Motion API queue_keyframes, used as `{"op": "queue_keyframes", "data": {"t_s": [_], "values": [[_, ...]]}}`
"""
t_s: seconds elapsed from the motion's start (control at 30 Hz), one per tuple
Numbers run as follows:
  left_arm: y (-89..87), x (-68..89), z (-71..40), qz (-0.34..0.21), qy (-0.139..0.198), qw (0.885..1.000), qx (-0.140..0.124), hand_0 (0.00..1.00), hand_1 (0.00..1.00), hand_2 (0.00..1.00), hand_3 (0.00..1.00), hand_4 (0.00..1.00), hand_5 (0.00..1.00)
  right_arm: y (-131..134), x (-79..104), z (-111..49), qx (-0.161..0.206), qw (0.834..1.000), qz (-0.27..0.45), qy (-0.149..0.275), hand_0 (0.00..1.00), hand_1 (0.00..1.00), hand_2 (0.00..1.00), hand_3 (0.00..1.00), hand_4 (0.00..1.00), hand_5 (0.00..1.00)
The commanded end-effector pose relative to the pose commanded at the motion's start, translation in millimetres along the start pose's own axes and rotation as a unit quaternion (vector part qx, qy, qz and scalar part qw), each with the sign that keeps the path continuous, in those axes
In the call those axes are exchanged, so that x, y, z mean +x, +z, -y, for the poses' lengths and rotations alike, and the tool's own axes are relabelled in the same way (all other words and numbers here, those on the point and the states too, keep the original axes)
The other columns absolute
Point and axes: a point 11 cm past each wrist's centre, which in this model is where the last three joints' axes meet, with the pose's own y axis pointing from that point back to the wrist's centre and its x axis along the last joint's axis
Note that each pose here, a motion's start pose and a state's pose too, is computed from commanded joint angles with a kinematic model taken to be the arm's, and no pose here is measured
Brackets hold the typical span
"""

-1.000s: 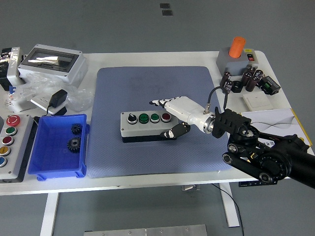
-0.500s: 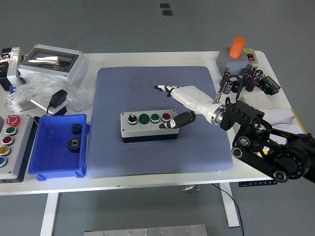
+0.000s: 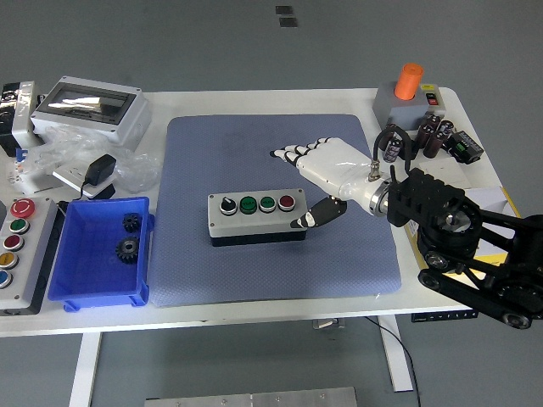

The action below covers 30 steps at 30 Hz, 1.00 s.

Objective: Pick up the button,place it on the desk,press the button,press the button

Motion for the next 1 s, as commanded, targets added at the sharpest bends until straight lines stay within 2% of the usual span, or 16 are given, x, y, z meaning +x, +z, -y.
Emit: {"op": "queue_keyframes", "data": {"t_s": [0.07,0.1,0.27,0.3,0.47,0.5,1.0], "values": [[-0.4,0.1,0.0,0.0,0.0,1.0,0.0,0.73,0.735,0.621,0.639,0.557,0.244,-0.2,-0.3,-0.5,0.001,1.0,0.002,-0.003,0.706,0.693,0.521,0.967,0.426,0.048],[-0.4,0.1,0.0,0.0,0.0,1.0,0.0,0.731,0.734,0.622,0.637,0.551,0.248,-0.3,-1.2,-0.7,0.002,1.0,0.004,-0.005,0.566,0.507,0.289,0.892,0.181,0.002],[-0.4,0.0,0.0,0.0,0.0,1.0,0.0,0.731,0.734,0.622,0.637,0.551,0.248,-2.4,-10.2,-1.0,0.005,1.0,0.013,-0.022,0.566,0.507,0.289,0.892,0.181,0.002],[-0.4,0.0,0.0,0.0,0.0,1.0,0.0,0.731,0.734,0.621,0.637,0.55,0.249,-3.0,-11.7,-1.0,0.006,1.0,0.014,-0.025,0.518,0.449,0.271,0.879,0.131,0.002],[-0.2,0.4,0.0,0.001,0.0,1.0,0.0,0.731,0.734,0.621,0.637,0.55,0.249,-10.5,-23.4,1.1,0.015,0.999,0.017,-0.041,0.518,0.449,0.271,0.879,0.131,0.002],[0.0,0.4,0.0,0.001,0.0,1.0,0.0,0.731,0.734,0.623,0.637,0.548,0.251,-11.9,-25.4,1.7,0.016,0.999,0.017,-0.044,0.476,0.408,0.264,0.868,0.102,0.002],[2.8,1.1,0.0,0.001,0.001,1.0,-0.003,0.731,0.734,0.622,0.636,0.548,0.253,-14.7,-42.4,6.6,0.015,0.997,0.023,-0.067,0.463,0.389,0.265,0.855,0.091,0.002]]}}
